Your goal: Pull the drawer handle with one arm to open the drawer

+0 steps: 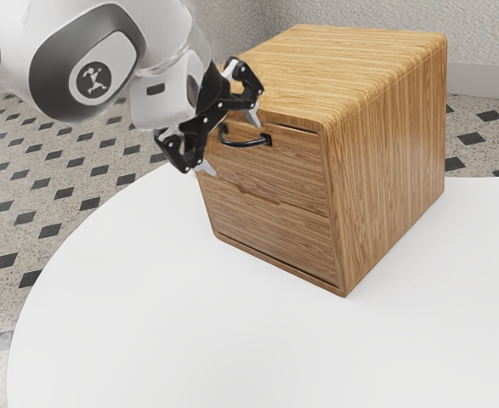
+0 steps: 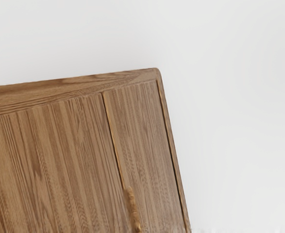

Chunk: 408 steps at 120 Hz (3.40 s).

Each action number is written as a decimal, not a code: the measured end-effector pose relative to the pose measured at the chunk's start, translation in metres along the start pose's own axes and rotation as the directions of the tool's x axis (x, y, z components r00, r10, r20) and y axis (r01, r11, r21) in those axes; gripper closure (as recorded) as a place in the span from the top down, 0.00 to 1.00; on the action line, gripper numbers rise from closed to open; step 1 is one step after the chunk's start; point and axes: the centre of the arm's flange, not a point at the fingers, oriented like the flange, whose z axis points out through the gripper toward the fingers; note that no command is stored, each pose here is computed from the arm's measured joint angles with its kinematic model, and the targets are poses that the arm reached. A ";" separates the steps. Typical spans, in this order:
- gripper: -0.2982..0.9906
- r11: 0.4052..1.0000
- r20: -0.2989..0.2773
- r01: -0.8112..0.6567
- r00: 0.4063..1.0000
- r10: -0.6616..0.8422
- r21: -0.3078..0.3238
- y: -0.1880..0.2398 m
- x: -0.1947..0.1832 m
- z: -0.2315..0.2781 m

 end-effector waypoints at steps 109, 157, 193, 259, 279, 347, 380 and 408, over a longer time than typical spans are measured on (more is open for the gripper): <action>0.75 0.997 0.030 0.071 0.997 -0.070 -0.010 -0.002 -0.048 0.026; 0.75 0.992 0.053 0.121 0.991 -0.120 -0.020 0.004 -0.081 0.040; 0.75 0.993 0.048 0.114 0.992 -0.113 -0.029 -0.002 -0.078 0.059; 0.77 0.993 0.037 0.097 0.995 -0.095 -0.070 -0.003 -0.068 0.090; 0.75 0.993 0.037 0.097 0.995 -0.095 -0.066 0.011 -0.066 0.083; 0.76 0.987 0.053 0.147 0.988 -0.143 -0.061 0.068 -0.085 0.072; 0.72 0.987 0.048 0.150 0.988 -0.147 -0.064 0.101 -0.078 0.071; 0.74 0.983 0.062 0.175 0.983 -0.172 -0.060 0.165 -0.078 0.048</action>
